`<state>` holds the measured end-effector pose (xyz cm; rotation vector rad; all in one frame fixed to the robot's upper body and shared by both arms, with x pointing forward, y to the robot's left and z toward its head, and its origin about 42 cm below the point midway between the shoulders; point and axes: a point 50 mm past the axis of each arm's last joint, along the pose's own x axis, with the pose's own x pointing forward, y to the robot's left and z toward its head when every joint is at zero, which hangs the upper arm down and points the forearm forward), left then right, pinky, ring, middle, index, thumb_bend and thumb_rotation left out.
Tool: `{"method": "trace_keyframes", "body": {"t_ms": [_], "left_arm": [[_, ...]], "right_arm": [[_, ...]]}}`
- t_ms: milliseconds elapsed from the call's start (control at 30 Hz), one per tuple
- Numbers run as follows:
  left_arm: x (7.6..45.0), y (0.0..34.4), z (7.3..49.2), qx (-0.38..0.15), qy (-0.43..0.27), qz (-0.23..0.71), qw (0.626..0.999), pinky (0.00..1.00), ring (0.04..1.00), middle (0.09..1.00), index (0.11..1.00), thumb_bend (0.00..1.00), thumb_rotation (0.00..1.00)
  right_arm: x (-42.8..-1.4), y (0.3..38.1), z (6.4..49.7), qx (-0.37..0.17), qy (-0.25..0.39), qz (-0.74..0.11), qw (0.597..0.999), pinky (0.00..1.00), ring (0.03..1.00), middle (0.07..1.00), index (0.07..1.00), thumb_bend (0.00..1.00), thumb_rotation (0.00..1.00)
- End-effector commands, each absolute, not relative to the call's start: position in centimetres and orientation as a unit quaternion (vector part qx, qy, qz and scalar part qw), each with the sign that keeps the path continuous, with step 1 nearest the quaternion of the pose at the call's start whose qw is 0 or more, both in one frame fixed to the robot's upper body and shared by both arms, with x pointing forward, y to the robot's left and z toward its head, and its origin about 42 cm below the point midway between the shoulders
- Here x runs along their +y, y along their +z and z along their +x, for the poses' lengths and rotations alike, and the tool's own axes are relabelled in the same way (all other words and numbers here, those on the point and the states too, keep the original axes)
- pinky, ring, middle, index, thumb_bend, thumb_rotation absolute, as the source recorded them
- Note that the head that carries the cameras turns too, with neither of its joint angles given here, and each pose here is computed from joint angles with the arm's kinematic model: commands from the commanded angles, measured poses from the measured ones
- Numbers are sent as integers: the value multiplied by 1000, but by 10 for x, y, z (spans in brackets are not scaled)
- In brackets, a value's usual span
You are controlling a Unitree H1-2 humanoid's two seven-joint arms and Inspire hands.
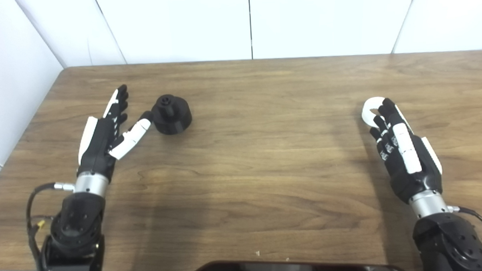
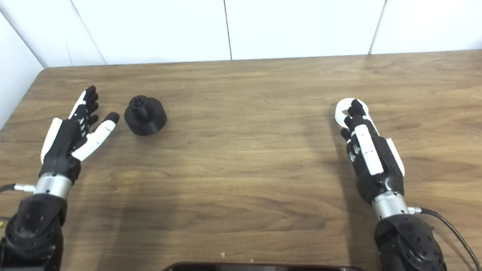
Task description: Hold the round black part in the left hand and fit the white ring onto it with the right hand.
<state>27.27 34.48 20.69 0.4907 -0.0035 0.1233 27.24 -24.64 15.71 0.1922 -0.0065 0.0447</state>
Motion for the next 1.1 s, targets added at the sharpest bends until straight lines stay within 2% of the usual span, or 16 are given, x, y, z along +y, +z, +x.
{"method": "trace_keyframes", "body": {"t_ms": [0,167,400,500,767,1067], "left_arm": [[356,231,286,-27,65,284,956,934,995,1000,988,772,467],[372,239,303,-16,47,342,938,958,1000,1000,991,831,404],[392,244,327,20,28,445,895,942,1000,1000,991,870,444],[399,246,336,37,12,474,880,933,1000,1000,987,901,432],[405,249,355,42,-40,555,830,885,1000,1000,952,996,445],[404,247,367,39,-50,596,800,880,1000,987,920,1000,417]], "right_arm": [[-240,169,279,-41,27,100,994,1000,998,985,957,571,715],[-236,166,281,-39,24,103,994,1000,993,978,949,600,703],[-229,164,280,-39,15,103,994,1000,987,971,942,621,702],[-229,163,279,-38,12,102,994,1000,991,975,947,626,707],[-228,163,278,-43,7,99,994,1000,986,974,948,628,727],[-226,160,277,-42,3,103,994,1000,984,970,946,636,729]]}}
